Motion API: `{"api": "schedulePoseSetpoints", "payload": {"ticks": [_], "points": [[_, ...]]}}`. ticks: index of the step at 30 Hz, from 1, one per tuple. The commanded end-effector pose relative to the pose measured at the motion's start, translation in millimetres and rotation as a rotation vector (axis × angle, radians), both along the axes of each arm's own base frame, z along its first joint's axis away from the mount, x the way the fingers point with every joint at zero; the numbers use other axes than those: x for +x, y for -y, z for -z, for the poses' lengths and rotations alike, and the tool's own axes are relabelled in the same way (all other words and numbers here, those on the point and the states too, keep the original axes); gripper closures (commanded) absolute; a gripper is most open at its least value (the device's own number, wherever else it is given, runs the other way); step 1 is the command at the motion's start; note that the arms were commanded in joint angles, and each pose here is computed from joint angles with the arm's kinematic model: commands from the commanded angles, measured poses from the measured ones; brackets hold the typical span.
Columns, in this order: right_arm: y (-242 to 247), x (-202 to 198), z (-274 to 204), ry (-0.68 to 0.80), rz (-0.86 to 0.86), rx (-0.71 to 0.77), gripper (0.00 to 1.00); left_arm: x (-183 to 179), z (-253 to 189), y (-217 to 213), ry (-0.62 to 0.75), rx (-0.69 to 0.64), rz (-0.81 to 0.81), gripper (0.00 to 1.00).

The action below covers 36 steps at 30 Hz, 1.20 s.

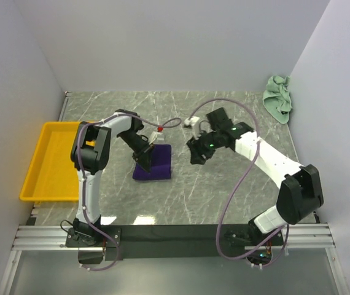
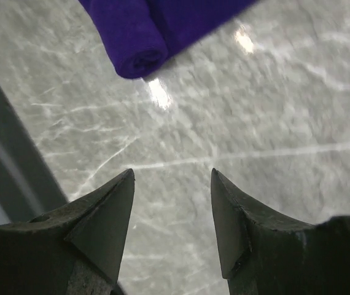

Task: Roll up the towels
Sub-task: Roll the towel

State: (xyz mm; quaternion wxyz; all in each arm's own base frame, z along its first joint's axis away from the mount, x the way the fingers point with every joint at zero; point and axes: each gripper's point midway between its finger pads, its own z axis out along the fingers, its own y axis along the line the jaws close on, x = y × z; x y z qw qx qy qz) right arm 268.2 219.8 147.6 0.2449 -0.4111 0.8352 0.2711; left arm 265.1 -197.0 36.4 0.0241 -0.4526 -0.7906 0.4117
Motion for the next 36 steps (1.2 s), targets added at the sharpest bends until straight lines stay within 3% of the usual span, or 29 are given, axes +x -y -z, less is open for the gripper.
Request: {"api": "schedulePoseSetpoints", "payload": {"ticks": [1,12,19,21,25,26,29,36], "points": [[-42,10,-5,0.200,-0.111,-0.032,0.41,15,52,-13,0.054,0.087,0.083,0.92],[-150,3,40,0.433,-0.395,-0.147,0.43,21,68,-18,0.017,0.141,0.050,0.85],[-167,-6,81,0.502,-0.503,-0.246,0.45,35,65,-11,0.014,0.119,0.020,0.80],[-166,-3,99,0.495,-0.515,-0.286,0.50,37,64,-10,0.019,0.112,0.019,0.79],[-158,-6,126,0.442,-0.545,-0.327,0.69,42,59,-7,0.026,0.094,0.006,0.77],[-153,-11,133,0.411,-0.567,-0.344,0.83,42,57,-8,0.023,0.091,-0.003,0.75],[-146,-22,141,0.311,-0.604,-0.326,1.00,46,44,-8,0.040,0.066,-0.027,0.70],[-106,-51,140,0.010,-0.649,-0.311,1.00,69,-12,-29,0.188,-0.042,-0.195,0.59]]}}
